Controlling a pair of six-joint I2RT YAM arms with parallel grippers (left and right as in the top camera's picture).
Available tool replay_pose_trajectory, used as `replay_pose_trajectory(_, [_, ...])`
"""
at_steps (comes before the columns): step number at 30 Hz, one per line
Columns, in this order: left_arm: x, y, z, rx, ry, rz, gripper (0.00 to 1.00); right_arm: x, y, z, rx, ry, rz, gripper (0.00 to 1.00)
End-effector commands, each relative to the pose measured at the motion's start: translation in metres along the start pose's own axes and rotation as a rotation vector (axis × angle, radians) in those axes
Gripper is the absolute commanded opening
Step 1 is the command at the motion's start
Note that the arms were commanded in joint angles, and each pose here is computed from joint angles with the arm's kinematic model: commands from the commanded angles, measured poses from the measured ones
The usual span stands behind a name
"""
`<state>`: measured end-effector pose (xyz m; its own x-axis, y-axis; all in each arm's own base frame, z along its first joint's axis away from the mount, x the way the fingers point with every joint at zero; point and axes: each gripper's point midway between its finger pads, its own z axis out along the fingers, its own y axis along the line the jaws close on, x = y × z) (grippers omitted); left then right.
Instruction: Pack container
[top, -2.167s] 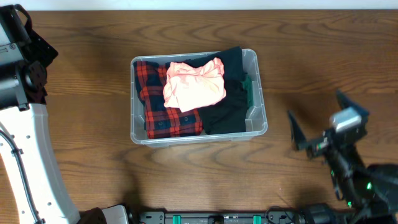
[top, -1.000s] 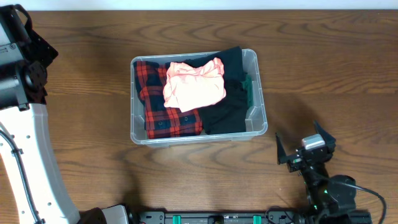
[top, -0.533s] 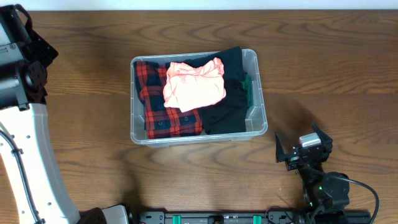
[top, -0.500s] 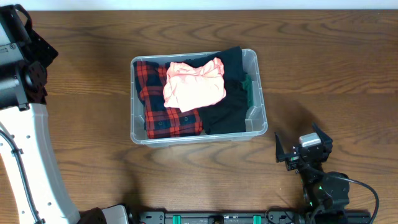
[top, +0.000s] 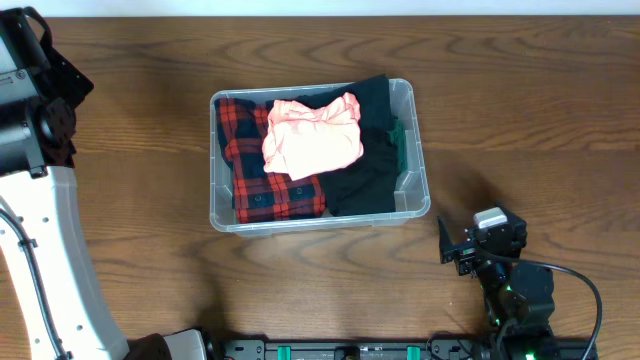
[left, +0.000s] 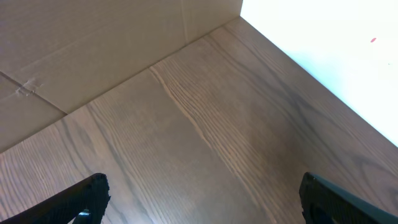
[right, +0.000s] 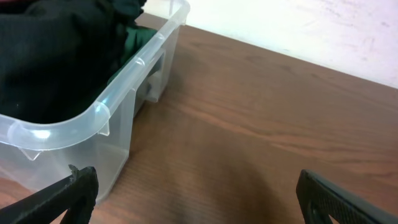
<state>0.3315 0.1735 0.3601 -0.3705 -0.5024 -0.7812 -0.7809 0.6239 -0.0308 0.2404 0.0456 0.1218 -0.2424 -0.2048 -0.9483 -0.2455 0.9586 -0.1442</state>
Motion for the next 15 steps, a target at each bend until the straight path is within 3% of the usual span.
replay_pose_trajectory(1, [-0.001,0.003,0.002,-0.019,-0.003,-0.003,0.98,0.003,0.0,0.001,0.0,0.008,0.017,0.99])
replay_pose_trajectory(3, [0.004,-0.004,0.002,0.023,0.024,-0.005,0.98,0.003,0.0,0.001,0.0,0.008,0.017,0.99])
replay_pose_trajectory(8, [0.044,-0.054,-0.012,0.338,0.241,0.001,0.98,0.003,0.0,0.001,0.0,0.008,0.017,0.99])
replay_pose_trajectory(11, [0.066,-0.048,-0.018,0.307,0.351,-0.091,0.98,0.003,0.0,0.001,0.0,0.008,0.018,0.99])
replay_pose_trajectory(15, [0.061,-0.046,-0.026,0.339,0.304,0.021,0.98,0.003,0.0,0.001,0.0,0.008,0.017,0.99])
